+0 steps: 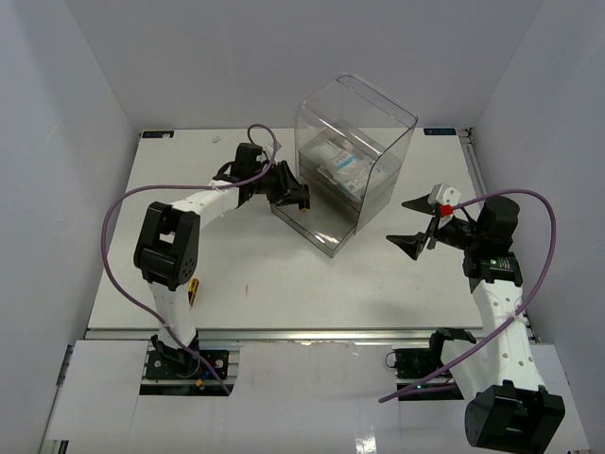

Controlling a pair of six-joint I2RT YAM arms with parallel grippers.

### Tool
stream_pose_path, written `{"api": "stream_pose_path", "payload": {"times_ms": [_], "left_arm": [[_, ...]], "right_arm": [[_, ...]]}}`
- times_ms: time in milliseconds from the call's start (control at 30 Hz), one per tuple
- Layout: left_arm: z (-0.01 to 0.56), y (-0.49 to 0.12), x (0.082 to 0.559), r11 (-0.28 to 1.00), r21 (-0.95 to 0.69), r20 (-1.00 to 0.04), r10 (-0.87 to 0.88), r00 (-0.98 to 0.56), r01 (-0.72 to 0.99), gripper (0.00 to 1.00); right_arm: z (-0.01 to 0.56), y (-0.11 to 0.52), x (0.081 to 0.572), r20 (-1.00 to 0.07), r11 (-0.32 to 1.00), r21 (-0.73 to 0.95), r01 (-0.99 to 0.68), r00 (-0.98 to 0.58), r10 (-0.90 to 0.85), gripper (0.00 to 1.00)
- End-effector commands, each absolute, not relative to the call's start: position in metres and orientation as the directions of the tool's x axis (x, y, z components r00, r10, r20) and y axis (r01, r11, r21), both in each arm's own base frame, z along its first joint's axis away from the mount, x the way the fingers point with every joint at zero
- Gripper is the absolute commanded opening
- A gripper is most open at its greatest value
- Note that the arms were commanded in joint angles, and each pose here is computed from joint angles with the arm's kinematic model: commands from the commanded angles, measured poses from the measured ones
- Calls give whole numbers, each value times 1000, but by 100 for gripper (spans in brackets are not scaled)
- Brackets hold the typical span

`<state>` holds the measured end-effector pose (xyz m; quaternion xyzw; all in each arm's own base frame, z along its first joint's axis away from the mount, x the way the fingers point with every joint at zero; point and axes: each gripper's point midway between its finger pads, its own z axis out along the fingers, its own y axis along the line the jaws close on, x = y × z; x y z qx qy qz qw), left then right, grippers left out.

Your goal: Organize the makeup

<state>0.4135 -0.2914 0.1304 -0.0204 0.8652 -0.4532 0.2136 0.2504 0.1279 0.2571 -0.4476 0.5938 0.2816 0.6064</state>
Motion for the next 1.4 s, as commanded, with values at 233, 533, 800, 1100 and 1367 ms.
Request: {"api": "stream_pose_path", "payload": {"times_ms": [233,533,800,1100,1367], "left_arm": [[154,-299,432,581,-777,-432,-213,-876,242,57],[211,-286,417,583,-698,-593,-145,-792,416,57],[242,-189,368,668,-602,-709,-195,-678,437,98],[242,-95,303,845,-464,-799,-269,-538,265,98],[299,-44,264,915,-400,-881,-370,-295,45,98]], "right_arm": [[260,128,250,-967,430,-237,-871,170,-188,94],[256,144,225,-980,273,-193,-943,169,-108,90],[225,198,183,-968,-49,-218,-975,222,-118,90],[168,289,173,-763,-453,-335,-826,520,-385,90],[136,388,177,-514,-712,-395,-580,782,-352,90]]}}
